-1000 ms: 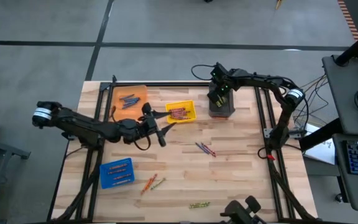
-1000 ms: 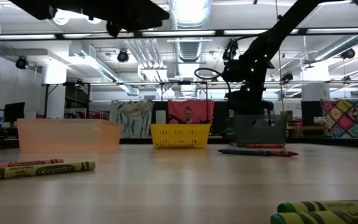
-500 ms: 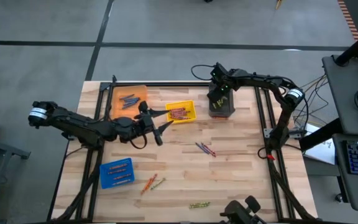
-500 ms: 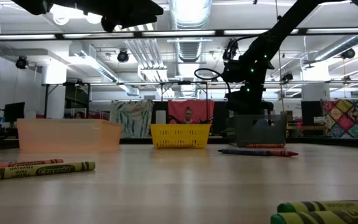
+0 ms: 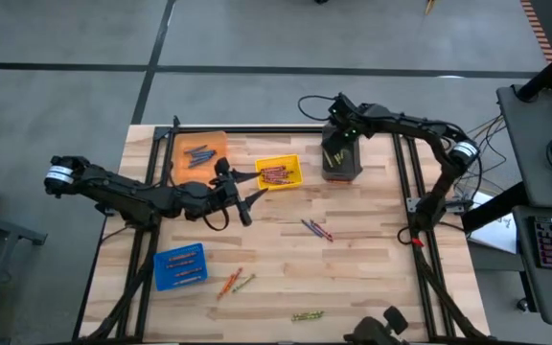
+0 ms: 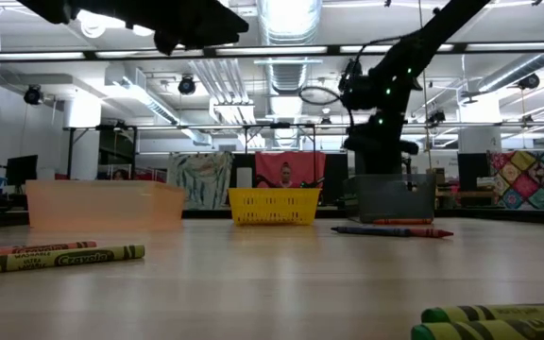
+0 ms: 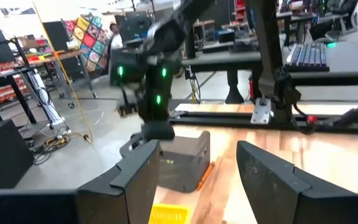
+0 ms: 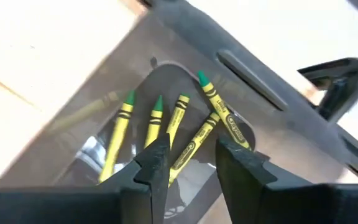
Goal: Sort crayons
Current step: Put the blue crayon into the orange bin
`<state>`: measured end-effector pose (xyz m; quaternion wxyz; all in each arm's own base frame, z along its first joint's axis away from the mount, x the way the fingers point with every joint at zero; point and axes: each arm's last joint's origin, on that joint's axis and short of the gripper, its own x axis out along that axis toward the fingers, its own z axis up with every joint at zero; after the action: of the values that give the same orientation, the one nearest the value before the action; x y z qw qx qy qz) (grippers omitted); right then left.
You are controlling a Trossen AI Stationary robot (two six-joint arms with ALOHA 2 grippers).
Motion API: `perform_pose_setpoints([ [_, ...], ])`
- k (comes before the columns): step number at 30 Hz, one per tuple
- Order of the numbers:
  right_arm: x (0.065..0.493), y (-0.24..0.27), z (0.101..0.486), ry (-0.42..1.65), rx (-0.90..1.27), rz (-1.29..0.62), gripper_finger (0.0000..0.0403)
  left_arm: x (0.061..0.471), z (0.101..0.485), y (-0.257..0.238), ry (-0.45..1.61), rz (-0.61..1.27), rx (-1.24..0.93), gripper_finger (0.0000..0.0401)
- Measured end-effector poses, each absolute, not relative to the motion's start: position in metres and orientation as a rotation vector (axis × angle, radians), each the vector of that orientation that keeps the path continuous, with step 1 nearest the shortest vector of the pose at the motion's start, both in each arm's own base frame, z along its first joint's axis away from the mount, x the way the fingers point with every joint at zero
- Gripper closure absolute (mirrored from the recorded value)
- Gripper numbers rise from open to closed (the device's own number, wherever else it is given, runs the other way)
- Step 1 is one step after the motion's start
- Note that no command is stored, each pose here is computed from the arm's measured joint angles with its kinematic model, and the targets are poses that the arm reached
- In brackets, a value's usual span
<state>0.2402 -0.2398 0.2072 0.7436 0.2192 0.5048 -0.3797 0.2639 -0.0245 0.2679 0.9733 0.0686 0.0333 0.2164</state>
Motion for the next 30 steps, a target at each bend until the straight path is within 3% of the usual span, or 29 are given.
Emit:
perform_pose_setpoints([
  [8,0.237,-0.197,0.262,0.992,0.429,-0.782,0.0301,0.270,0.257,-0.027,0.108,0.381,0.116,0.0204],
  [17,0.238,-0.117,0.310,0.845,0.321,-0.591,0.0315,0.286,0.235,-0.034,0.163,0.215,0.108,0.0204],
  [30,0.223,-0.023,0.295,0.784,0.273,-0.301,0.0318,0.319,0.193,-0.043,0.207,0.104,0.117,0.0204],
])
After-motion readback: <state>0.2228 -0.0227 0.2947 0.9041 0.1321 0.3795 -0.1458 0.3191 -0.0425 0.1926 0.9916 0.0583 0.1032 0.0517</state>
